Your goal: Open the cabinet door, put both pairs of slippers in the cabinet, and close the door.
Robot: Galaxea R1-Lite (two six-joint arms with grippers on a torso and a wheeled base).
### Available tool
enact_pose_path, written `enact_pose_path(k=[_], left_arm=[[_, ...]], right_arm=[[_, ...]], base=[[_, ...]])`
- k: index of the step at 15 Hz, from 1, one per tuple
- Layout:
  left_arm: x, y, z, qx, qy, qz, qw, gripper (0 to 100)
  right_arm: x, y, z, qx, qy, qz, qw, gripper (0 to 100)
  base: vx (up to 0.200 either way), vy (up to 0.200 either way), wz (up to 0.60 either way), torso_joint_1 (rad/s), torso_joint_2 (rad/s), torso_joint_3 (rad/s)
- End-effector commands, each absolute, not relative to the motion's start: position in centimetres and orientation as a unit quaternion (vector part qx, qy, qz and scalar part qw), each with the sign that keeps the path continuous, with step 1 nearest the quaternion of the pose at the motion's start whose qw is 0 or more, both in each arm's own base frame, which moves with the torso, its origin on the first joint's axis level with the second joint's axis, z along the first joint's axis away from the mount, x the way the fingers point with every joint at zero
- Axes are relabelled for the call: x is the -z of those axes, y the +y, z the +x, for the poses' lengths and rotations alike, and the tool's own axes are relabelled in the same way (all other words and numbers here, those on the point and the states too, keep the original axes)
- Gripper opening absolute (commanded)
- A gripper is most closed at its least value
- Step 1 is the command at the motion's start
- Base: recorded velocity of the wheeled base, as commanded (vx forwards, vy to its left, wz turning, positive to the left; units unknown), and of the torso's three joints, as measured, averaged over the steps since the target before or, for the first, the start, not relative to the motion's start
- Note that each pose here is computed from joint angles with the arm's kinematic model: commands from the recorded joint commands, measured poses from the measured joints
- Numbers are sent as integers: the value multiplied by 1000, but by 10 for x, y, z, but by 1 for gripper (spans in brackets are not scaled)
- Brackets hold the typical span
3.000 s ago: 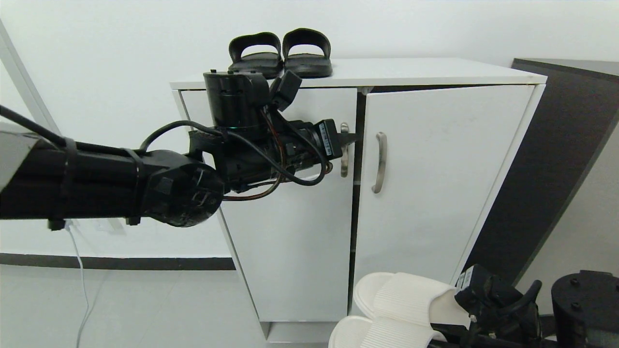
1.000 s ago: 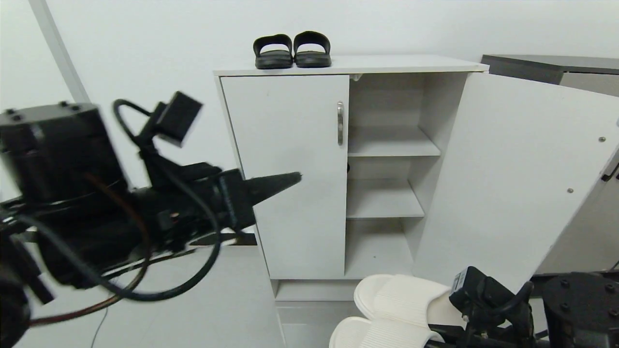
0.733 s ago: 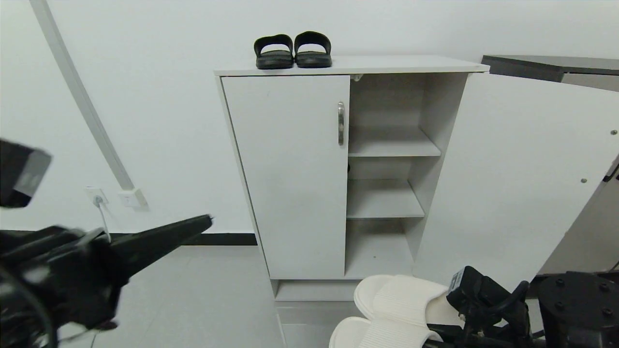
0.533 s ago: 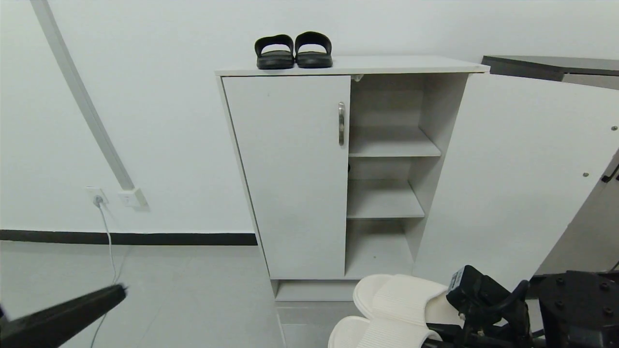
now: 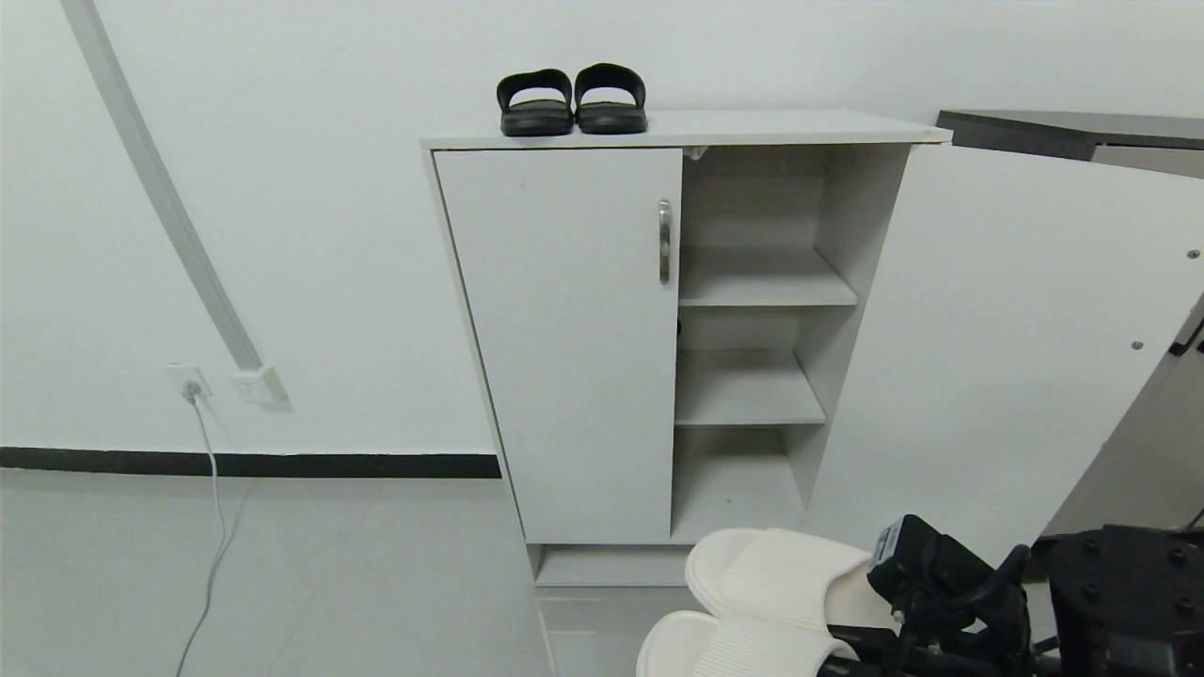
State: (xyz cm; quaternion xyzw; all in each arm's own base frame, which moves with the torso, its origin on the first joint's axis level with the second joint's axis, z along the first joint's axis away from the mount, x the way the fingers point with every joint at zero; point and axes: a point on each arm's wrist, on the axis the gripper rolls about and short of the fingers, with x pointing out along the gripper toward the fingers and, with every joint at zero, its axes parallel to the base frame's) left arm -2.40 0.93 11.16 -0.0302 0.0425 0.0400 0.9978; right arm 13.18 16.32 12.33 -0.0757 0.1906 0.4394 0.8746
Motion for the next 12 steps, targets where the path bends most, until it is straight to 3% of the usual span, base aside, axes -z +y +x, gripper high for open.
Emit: enact_pose_path(k=[1,3,4,6,7,9,10,12], left_arm=[[-83,8,-18,-119,44,-3,992,0],[-83,6,-21,-170,34,-1,985,0],[-83,6,-21,-162,23,7,986,0],[-80,1,-23,-17,-14,-8,1000,0],[-80,-1,-23,16,-16,-24,999,0],[-79,0,-23,12,-15,3,1000,0],[-75,-1,-23,23,7,43,999,0],[-76,-1,-23,30,2,44,999,0]], right_arm=[[-123,164,132,-440,190,-76,874,0],[-124,165,134,-439,190,-75,875,0],[-122,169,138,-434,193,-77,877,0],[-119,173,146,-412,199,-82,885,0],[-117,176,148,-411,200,-83,886,0],[-116,181,153,-398,198,-82,892,0],[-114,186,158,-382,193,-82,900,0],[-111,194,167,-363,183,-78,910,0]], base=[[0,0,0,0,0,0],[0,0,0,0,0,0],[0,0,0,0,0,0],[0,0,0,0,0,0],[0,0,0,0,0,0],[0,0,0,0,0,0],[0,0,0,0,0,0],[0,0,0,0,0,0]])
